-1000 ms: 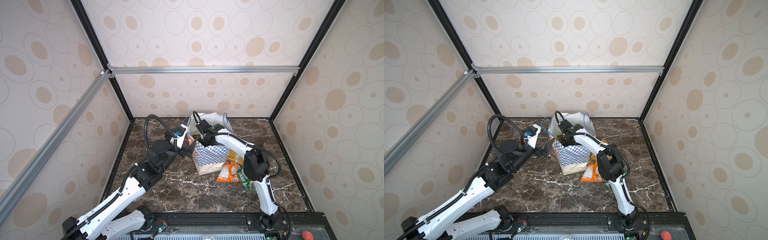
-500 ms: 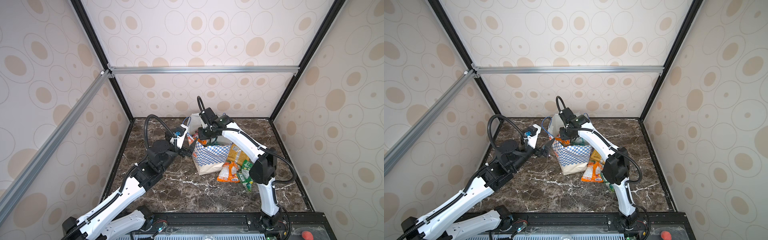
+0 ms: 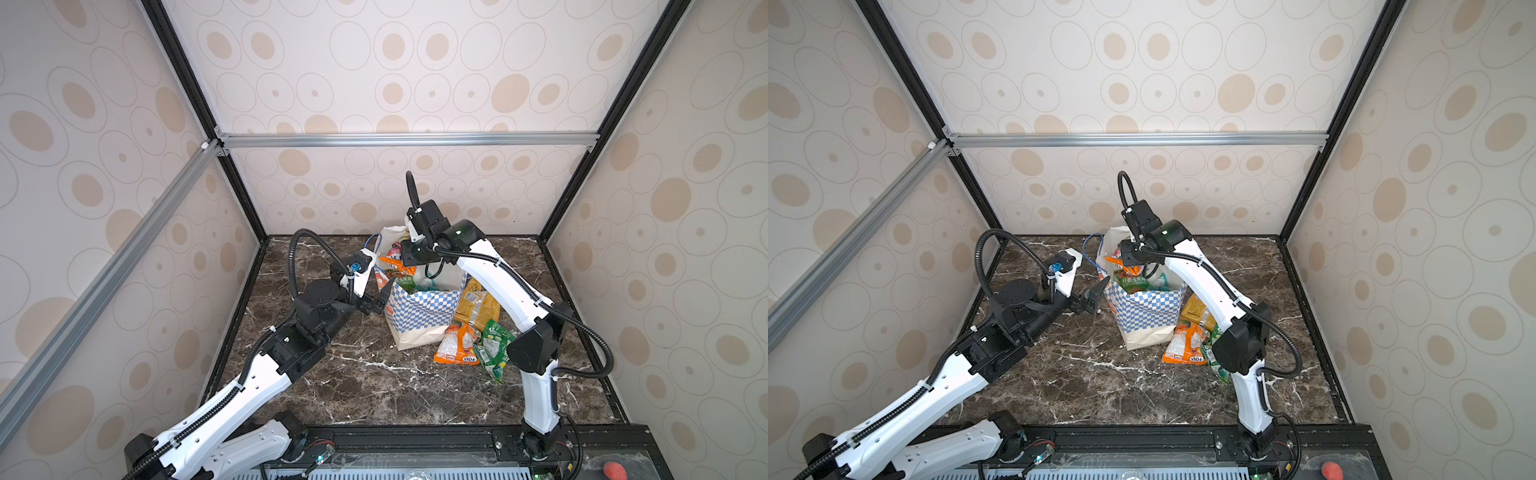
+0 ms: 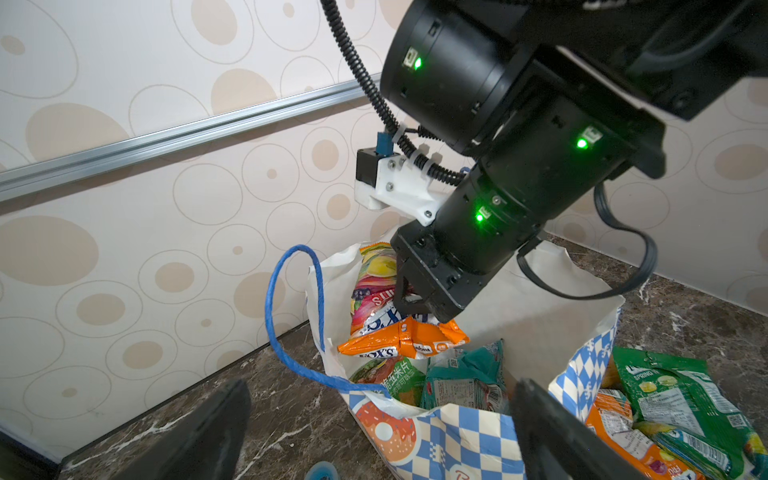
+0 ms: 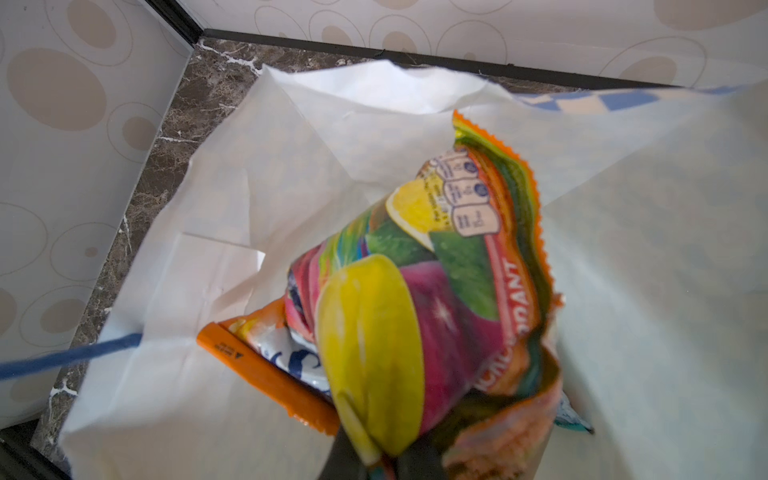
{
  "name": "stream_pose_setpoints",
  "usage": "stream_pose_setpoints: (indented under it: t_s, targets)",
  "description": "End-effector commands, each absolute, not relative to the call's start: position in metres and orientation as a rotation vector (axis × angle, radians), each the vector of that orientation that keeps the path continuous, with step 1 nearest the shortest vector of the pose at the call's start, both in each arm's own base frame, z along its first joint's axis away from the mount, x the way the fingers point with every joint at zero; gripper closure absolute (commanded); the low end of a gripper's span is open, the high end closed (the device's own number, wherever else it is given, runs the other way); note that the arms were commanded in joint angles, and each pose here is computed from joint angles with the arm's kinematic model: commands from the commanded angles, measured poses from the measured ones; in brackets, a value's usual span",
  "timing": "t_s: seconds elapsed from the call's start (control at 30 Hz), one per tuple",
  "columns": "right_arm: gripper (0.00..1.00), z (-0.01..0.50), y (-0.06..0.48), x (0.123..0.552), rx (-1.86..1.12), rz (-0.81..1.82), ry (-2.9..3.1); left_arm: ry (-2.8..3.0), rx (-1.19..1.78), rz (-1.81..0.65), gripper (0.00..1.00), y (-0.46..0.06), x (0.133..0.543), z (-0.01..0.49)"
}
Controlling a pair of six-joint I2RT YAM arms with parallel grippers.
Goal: Take the snacks out of the paper bag
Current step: Pick up the snack from the paper bag, then place the snack at the bottom-center of the table.
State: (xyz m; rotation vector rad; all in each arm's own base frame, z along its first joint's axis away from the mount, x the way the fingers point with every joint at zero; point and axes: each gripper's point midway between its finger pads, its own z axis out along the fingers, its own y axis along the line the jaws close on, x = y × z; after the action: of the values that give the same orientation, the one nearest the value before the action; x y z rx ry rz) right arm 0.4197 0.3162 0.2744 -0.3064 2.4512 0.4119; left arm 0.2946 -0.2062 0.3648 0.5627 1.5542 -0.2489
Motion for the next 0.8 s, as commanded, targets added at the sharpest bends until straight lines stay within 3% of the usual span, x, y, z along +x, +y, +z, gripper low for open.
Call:
stream_pose_setpoints:
  t_s: [0.0, 0.47, 0.77]
  targets:
    - [1.00, 0.311, 0.312, 0.419, -0.307, 0.419, 2.361, 1.531, 0.565, -0.249, 0.02, -0.206, 0.295, 0.372]
    - [1.00, 0.426, 0.309, 0.392, -0.263, 0.636, 2.118, 1.519, 0.580, -0.264, 0.02, -0.208, 0.292, 0.373]
    - [1.00, 0.495, 0.269, 0.354, -0.194, 0.670, 1.939, 1.538, 0.816, -0.443, 0.02, -0.254, 0.280, 0.355]
